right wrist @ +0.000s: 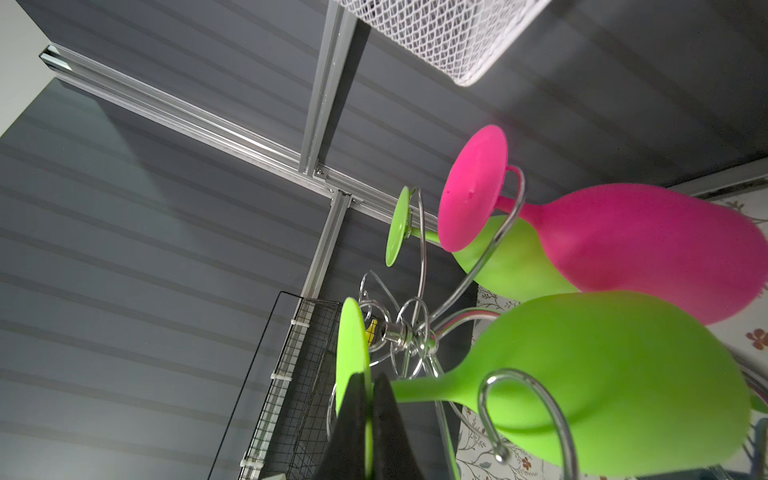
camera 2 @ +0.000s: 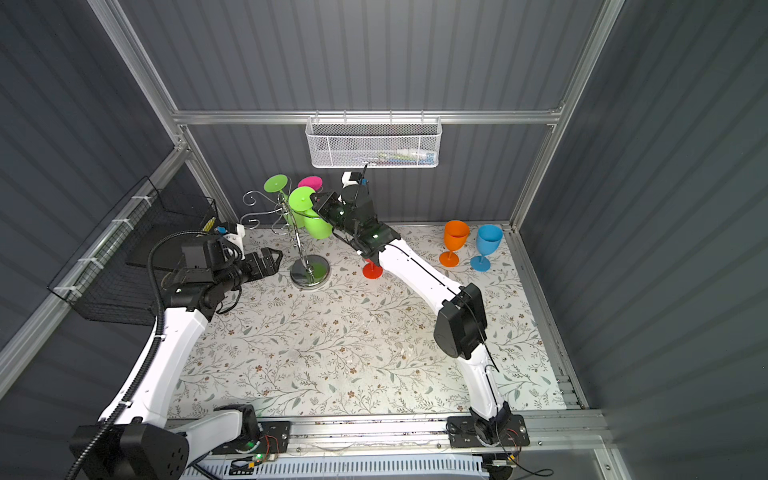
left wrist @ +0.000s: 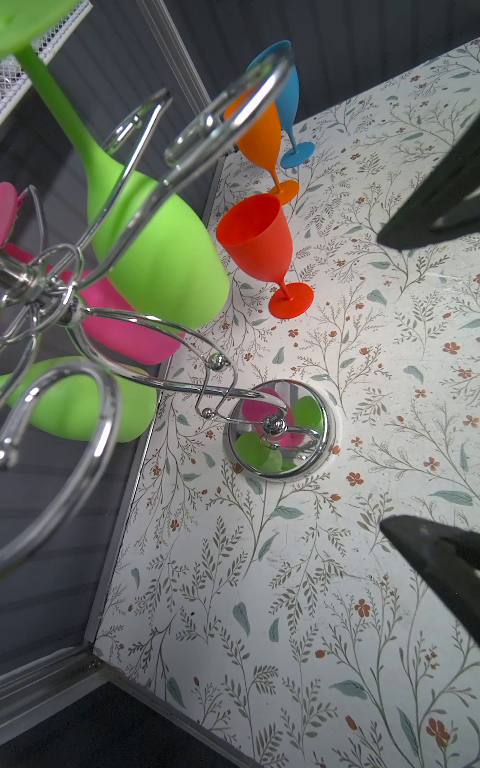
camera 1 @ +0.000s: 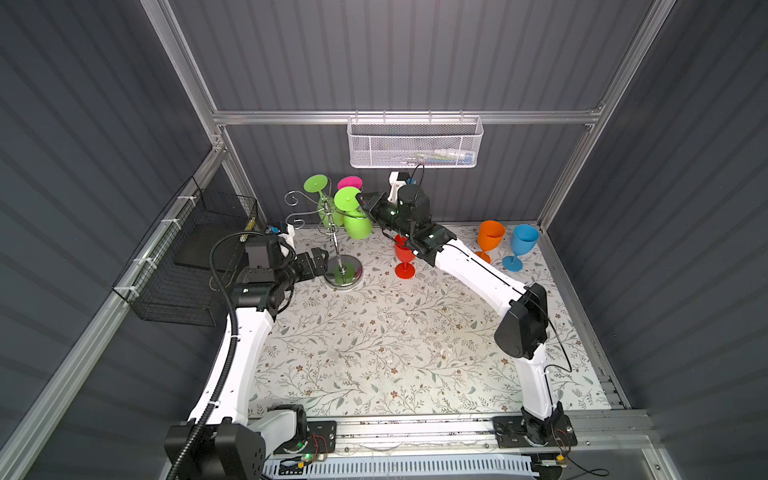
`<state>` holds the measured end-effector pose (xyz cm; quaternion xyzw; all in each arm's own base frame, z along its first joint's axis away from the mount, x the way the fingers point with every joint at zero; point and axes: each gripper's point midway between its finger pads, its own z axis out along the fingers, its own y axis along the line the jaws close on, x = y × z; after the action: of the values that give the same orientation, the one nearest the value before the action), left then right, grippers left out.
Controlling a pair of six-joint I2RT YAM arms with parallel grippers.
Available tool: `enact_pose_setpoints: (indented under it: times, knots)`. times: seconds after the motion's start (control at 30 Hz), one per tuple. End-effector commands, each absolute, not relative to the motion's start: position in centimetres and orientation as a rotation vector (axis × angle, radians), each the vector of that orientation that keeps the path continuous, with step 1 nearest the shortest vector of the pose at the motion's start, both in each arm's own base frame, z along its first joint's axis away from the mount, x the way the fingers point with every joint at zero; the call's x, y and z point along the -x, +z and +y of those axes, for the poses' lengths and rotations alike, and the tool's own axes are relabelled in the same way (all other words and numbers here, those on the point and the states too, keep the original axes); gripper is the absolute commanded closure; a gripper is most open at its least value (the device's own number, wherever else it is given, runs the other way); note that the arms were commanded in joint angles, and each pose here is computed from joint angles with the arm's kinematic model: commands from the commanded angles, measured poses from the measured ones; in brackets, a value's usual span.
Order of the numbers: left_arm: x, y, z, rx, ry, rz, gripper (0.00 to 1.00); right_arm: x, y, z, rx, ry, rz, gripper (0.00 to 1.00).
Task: Take the wine glass off the wine glass rack
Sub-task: 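Lift the green glass off the rack hook with the right gripper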
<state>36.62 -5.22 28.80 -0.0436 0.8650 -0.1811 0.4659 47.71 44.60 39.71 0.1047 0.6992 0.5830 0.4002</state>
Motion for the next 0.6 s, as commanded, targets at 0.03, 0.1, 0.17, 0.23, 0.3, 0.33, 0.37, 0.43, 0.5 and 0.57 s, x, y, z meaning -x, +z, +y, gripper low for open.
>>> enact_pose_setpoints:
  times: [0.03,0.1,0.17,0.23,0.3,0.33,0.37,0.43,0.5,0.57]
  knots:
    - [-36.6,28.7,-5.6,0.083,-0.463,2.116,0.0,-49.3,40.9,43.3,-0.287,1.45,1.71,1.0]
    - [-36.6,28.7,-5.6,0.082,-0.463,2.119,0.0,-49.8,40.9,42.8,-0.299,1.441,1.701,1.0]
    - [-36.6,28.7,-5.6,0.081,-0.462,2.117,0.0,-50.3,40.9,42.4,-0.311,1.433,1.695,1.0]
    - [-36.6,28.6,-5.6,0.082,-0.463,2.121,0.0,-50.6,41.0,42.0,-0.319,1.434,1.688,1.0]
    - [-36.6,28.6,-5.6,0.081,-0.463,2.121,0.0,-50.9,41.2,41.5,-0.329,1.436,1.678,1.0]
    - [-36.6,28.5,-5.6,0.083,-0.462,2.121,0.0,-50.9,41.3,41.3,-0.332,1.438,1.674,1.0]
    - [-36.6,28.6,-5.6,0.082,-0.463,2.12,0.0,-51.0,41.4,41.1,-0.334,1.437,1.672,1.0]
    - [-36.6,28.6,-5.6,0.079,-0.461,2.12,0.0,-50.9,41.6,40.5,-0.337,1.431,1.666,1.0]
    - [-36.6,28.6,-5.6,0.079,-0.462,2.12,0.0,-50.8,41.8,39.9,-0.341,1.426,1.659,1.0]
    - [-36.6,28.6,-5.6,0.078,-0.463,2.121,0.0,-50.6,41.9,39.2,-0.351,1.42,1.652,1.0]
